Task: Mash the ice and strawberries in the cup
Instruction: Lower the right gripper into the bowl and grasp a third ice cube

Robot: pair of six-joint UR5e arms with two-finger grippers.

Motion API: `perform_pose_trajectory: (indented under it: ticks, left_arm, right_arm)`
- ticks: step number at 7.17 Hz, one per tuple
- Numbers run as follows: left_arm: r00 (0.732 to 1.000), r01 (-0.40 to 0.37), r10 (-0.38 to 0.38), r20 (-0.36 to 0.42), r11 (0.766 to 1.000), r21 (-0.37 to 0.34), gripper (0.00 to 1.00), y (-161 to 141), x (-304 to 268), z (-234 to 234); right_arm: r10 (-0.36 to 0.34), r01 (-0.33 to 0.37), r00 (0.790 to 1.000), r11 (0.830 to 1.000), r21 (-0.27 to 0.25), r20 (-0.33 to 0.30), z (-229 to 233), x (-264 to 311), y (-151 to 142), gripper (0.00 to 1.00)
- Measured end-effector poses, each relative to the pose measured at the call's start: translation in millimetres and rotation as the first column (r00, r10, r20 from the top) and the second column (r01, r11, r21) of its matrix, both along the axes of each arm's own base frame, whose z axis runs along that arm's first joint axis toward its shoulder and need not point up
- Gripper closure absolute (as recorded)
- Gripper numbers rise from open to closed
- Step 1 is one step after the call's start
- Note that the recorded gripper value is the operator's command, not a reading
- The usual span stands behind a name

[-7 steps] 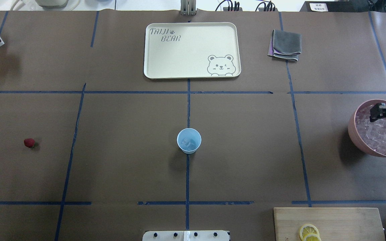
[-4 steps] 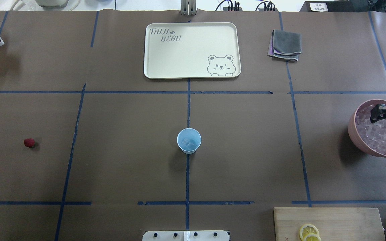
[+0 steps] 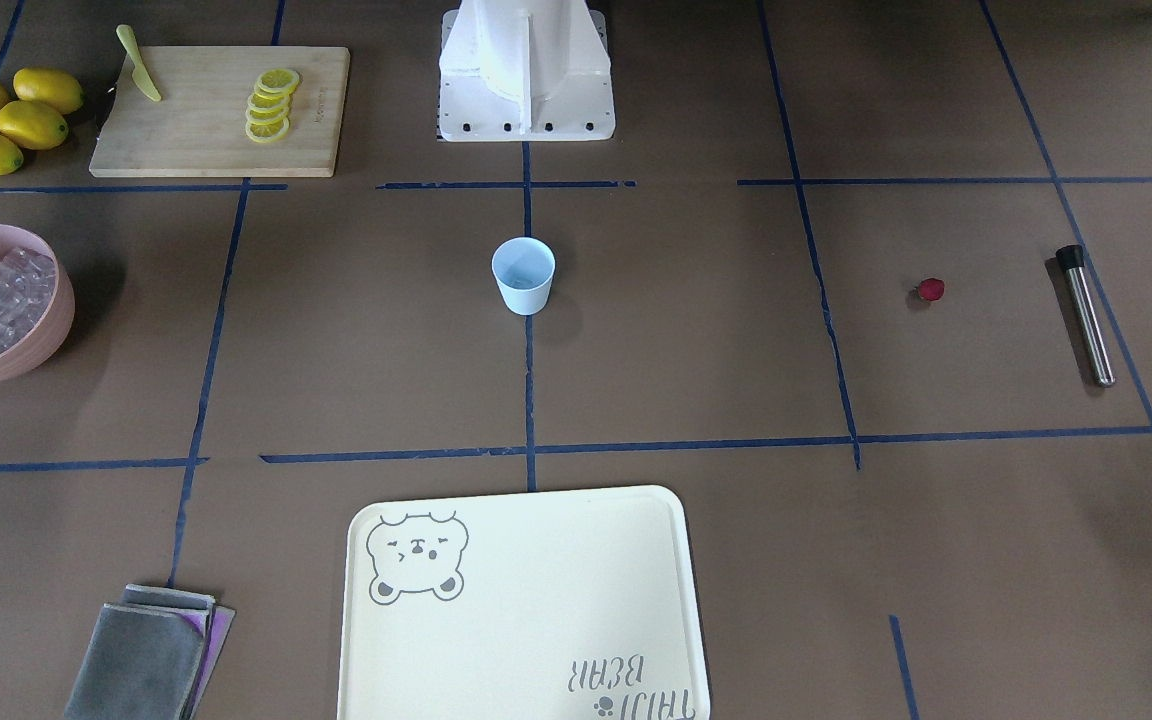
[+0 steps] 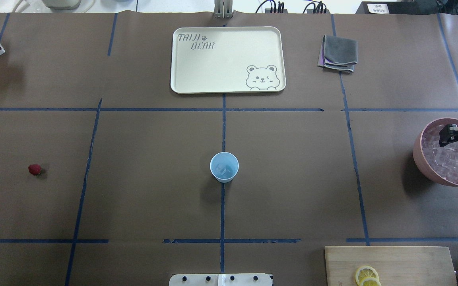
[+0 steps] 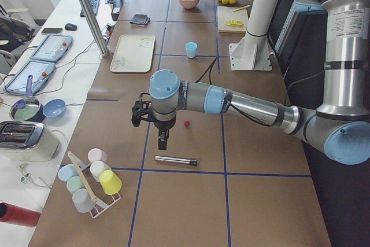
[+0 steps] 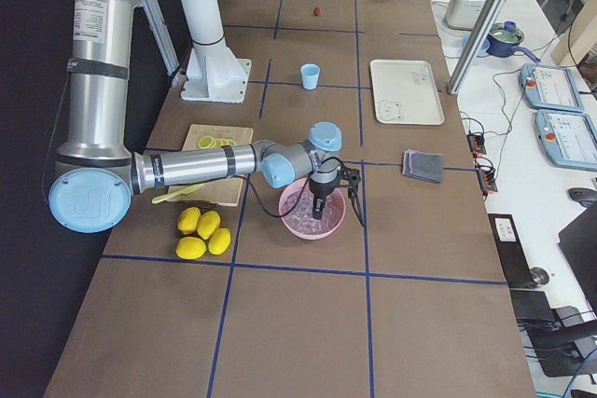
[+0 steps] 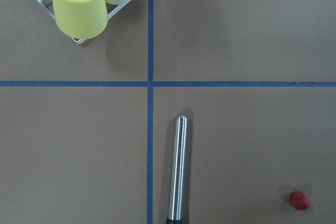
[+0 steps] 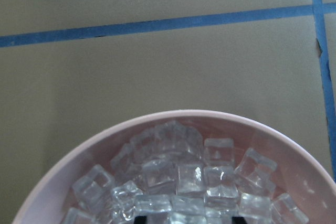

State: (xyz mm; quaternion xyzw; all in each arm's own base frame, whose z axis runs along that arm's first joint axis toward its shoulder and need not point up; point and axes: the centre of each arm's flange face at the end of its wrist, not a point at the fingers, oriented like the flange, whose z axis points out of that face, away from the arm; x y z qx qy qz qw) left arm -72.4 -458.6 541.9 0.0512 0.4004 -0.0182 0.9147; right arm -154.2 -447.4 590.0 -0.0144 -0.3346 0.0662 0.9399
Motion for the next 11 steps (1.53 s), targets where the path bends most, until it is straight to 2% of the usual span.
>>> perform_pose_trajectory:
  ticks: [2, 3, 4, 5, 6, 9, 11]
  left_arm:
    - [1.0, 0.0, 0.0, 0.0, 1.0, -0.001, 0.0, 0, 0, 0]
    - [1.0, 0.0, 0.0, 0.0, 1.0, -0.002, 0.0, 0, 0, 0]
    - [1.0, 0.0, 0.0, 0.0, 1.0, -0.001, 0.0, 0, 0, 0]
    - [1.0, 0.0, 0.0, 0.0, 1.0, -0.001, 0.0, 0, 0, 0]
    - [1.0, 0.0, 0.0, 0.0, 1.0, 0.0, 0.0, 0, 0, -1]
    - [1.0, 0.0, 0.0, -0.004, 1.0, 0.0, 0.0, 0, 0, -1]
    - [1.0, 0.0, 0.0, -0.017, 1.0, -0.002, 0.0, 1, 1, -2]
  right_arm:
    - [-0.006, 0.006, 1.0, 1.0, 0.0, 0.0, 0, -3, 1, 0.38]
    - [-0.009, 0.009, 1.0, 1.0, 0.0, 0.0, 0, -4, 1, 0.42]
    - [-0.011, 0.011, 1.0, 1.0, 0.0, 0.0, 0, -5, 2, 0.71]
    - [-0.011, 0.011, 1.0, 1.0, -0.001, 0.0, 0, -5, 2, 0.94]
    - [-0.012, 0.012, 1.0, 1.0, 0.0, 0.001, 0, -5, 2, 1.0]
    - [-0.01, 0.01, 1.0, 1.0, 0.015, 0.01, -11, -4, 2, 1.0]
    - [0.017, -0.018, 1.0, 0.999, 0.039, 0.022, -48, 11, 2, 1.0]
